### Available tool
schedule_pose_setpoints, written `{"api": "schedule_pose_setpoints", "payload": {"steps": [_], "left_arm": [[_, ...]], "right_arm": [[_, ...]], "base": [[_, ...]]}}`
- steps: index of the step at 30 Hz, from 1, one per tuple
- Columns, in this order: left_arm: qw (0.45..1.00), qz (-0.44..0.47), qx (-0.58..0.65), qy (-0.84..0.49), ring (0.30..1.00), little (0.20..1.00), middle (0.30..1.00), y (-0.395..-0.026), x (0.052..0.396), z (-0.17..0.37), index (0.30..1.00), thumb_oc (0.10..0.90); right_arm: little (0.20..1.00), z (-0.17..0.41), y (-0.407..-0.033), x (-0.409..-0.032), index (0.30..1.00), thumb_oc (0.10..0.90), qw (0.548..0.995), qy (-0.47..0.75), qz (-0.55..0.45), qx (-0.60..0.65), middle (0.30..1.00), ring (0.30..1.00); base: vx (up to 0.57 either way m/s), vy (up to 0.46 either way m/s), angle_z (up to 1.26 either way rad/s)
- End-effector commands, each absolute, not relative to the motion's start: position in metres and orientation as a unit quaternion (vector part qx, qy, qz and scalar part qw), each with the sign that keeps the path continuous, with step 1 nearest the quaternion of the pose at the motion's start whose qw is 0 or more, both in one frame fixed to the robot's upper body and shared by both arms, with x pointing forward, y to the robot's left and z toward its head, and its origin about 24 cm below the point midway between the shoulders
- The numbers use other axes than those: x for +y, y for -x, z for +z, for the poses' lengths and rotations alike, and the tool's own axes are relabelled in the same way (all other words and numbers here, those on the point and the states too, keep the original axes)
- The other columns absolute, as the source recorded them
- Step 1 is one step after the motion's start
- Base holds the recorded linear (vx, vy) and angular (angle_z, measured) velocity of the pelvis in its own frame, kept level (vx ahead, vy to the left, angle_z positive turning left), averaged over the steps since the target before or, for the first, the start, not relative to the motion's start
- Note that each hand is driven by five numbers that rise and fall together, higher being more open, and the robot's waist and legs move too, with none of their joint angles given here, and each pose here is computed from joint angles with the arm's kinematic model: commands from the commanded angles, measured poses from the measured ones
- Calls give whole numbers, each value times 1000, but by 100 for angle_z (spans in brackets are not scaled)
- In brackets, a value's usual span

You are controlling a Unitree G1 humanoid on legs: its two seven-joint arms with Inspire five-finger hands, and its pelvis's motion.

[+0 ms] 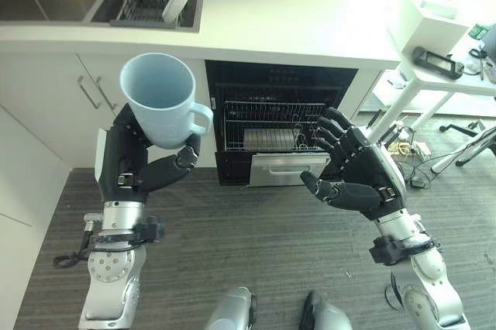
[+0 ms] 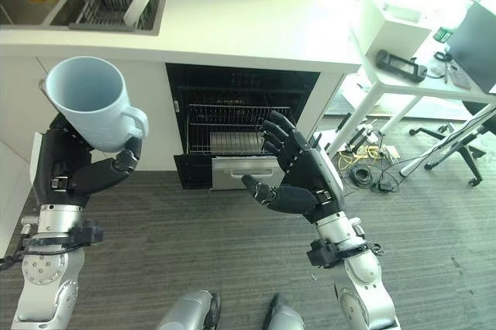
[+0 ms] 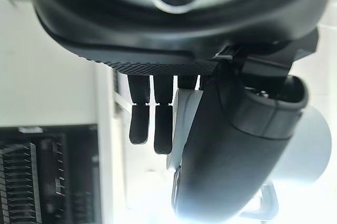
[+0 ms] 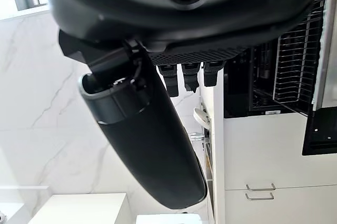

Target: Place the dishes in the dishwasher.

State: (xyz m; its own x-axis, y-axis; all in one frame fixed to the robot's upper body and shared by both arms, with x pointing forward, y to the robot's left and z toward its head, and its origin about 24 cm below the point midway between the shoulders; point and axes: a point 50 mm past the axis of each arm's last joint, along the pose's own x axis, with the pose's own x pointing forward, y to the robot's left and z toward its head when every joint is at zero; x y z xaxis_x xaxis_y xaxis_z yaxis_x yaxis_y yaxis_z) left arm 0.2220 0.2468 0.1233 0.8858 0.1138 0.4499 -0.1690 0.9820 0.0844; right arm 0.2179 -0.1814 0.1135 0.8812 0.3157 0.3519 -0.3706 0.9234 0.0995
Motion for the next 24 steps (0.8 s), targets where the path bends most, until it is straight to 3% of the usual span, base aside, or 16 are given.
{"api": "schedule_pose_setpoints", "payload": {"steps": [1, 12, 24], "left_arm": [[911, 35, -400, -92, 300, 300, 300, -203, 230, 187, 300, 400], [920, 40, -388, -36, 300, 300, 300, -194, 234, 179, 300, 400], [916, 47, -399, 15, 300, 300, 300, -193, 233, 172, 300, 400]], "right_arm": [[900, 163, -210, -188, 900, 800, 927, -94, 188, -311, 900, 900], [900, 164, -204, -204, 900, 800, 940, -67, 178, -284, 900, 900], [900, 164, -205, -212, 900, 800, 946, -27, 141, -289, 900, 900]], "base": [[480, -455, 33], [352, -394, 48], [51, -9, 23]]}}
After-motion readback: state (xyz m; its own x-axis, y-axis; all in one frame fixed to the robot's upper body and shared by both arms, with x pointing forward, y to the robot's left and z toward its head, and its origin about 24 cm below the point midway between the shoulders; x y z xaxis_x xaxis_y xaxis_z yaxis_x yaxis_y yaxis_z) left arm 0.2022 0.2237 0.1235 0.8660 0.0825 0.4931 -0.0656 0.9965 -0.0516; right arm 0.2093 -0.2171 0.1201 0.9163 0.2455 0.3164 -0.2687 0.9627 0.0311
